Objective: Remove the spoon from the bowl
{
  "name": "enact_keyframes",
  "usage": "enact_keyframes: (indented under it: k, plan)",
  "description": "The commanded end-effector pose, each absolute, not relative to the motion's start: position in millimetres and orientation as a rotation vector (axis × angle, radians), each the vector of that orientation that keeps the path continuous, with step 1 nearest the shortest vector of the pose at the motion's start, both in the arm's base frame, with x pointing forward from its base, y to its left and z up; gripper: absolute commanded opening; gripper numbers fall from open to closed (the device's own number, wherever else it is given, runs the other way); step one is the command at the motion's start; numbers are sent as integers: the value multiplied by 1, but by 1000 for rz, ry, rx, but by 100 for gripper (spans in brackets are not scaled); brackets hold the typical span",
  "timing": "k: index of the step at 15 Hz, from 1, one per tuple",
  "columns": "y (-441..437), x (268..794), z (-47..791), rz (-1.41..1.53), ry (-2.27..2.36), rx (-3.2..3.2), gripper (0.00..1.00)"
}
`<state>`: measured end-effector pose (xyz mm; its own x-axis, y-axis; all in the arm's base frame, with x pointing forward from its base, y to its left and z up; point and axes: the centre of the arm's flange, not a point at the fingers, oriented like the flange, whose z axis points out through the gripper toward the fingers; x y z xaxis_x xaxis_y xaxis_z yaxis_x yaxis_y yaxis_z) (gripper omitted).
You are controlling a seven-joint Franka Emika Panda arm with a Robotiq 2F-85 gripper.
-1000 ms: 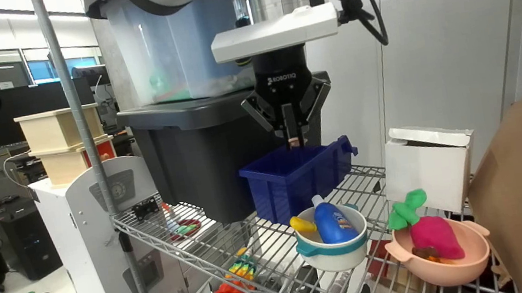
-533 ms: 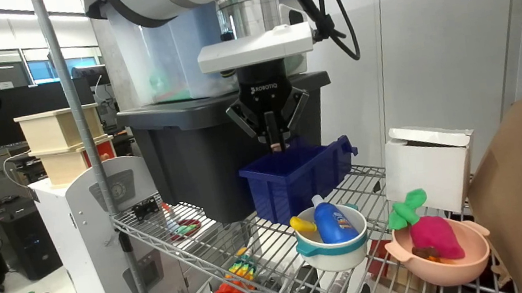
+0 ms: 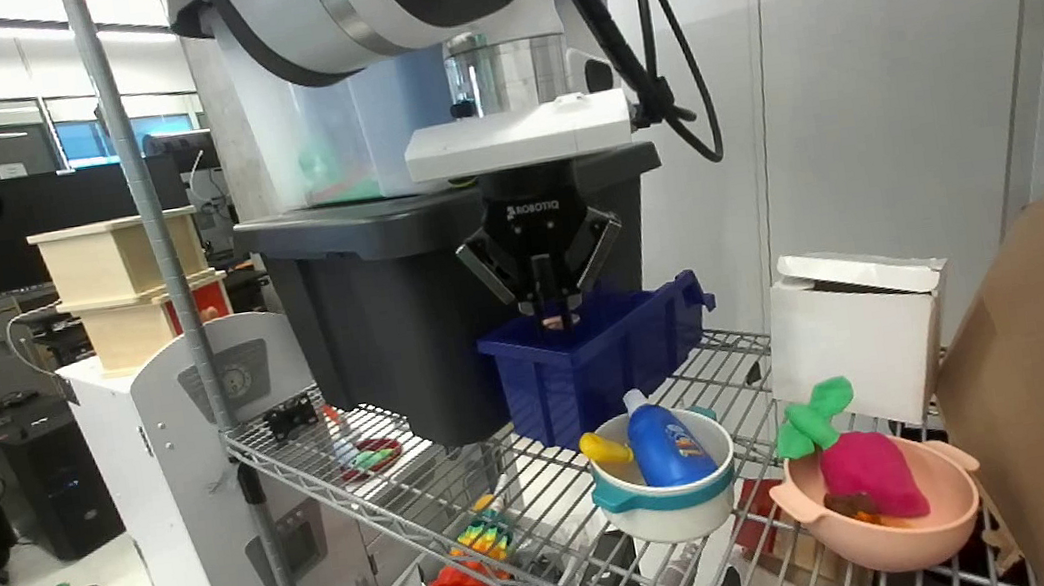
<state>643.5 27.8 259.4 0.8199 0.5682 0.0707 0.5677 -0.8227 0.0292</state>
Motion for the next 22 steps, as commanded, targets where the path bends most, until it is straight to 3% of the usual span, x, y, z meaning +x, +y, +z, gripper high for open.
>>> enact_keyframes:
  k: [1,20,21,22]
  plan:
    - [28,652,256,141,941,2983,5]
    - [44,686,247,159,924,2956,5]
    - [46,686,248,161,925,2957,43]
    - [47,685,249,164,923,2958,44]
